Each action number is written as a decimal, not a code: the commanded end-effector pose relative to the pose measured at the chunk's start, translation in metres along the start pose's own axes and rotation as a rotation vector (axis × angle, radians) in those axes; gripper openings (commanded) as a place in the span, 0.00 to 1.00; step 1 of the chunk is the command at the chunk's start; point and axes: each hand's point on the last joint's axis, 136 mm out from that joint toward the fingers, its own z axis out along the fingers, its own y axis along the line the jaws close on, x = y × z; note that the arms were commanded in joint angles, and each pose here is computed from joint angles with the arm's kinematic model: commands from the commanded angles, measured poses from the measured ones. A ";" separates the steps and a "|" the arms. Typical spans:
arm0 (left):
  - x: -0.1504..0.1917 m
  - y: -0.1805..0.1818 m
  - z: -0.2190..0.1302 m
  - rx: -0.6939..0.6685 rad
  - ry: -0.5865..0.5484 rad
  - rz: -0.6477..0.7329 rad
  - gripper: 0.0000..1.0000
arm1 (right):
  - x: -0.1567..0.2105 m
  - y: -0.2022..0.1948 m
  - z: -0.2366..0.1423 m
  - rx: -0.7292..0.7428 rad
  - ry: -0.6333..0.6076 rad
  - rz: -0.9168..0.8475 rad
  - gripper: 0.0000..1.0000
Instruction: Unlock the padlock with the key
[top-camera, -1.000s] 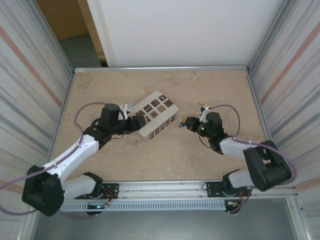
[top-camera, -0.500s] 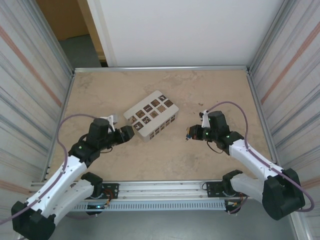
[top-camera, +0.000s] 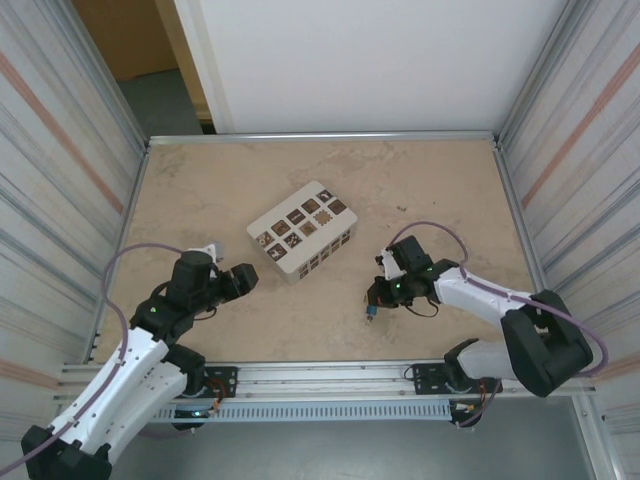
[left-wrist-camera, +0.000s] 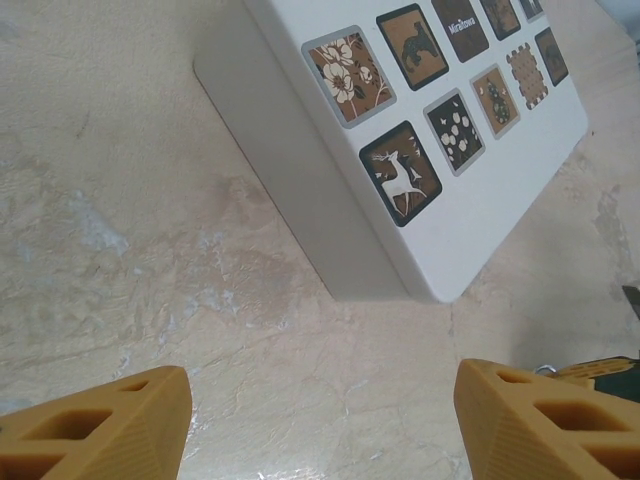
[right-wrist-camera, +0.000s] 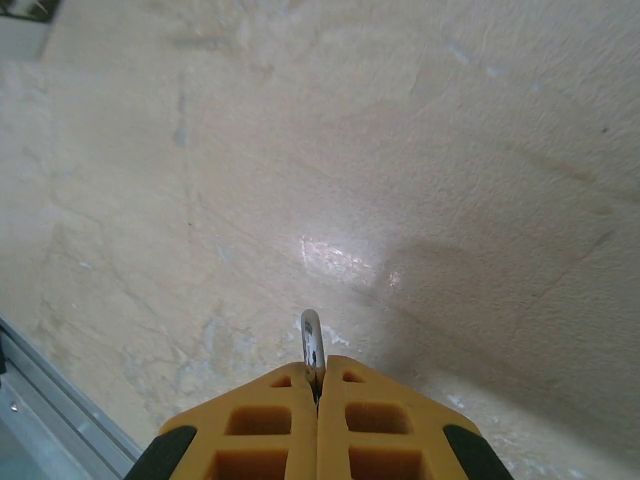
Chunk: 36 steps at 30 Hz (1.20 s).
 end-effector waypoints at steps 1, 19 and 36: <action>0.003 0.010 0.001 -0.042 0.004 -0.002 0.71 | -0.007 0.010 0.003 -0.030 0.002 -0.042 0.00; -0.029 0.037 -0.007 -0.152 -0.104 -0.098 0.94 | -0.043 -0.011 -0.053 0.104 -0.184 -0.085 0.35; -0.129 0.108 -0.040 -0.456 -0.575 0.007 0.97 | -0.117 -0.105 -0.196 0.525 -0.933 -0.130 0.99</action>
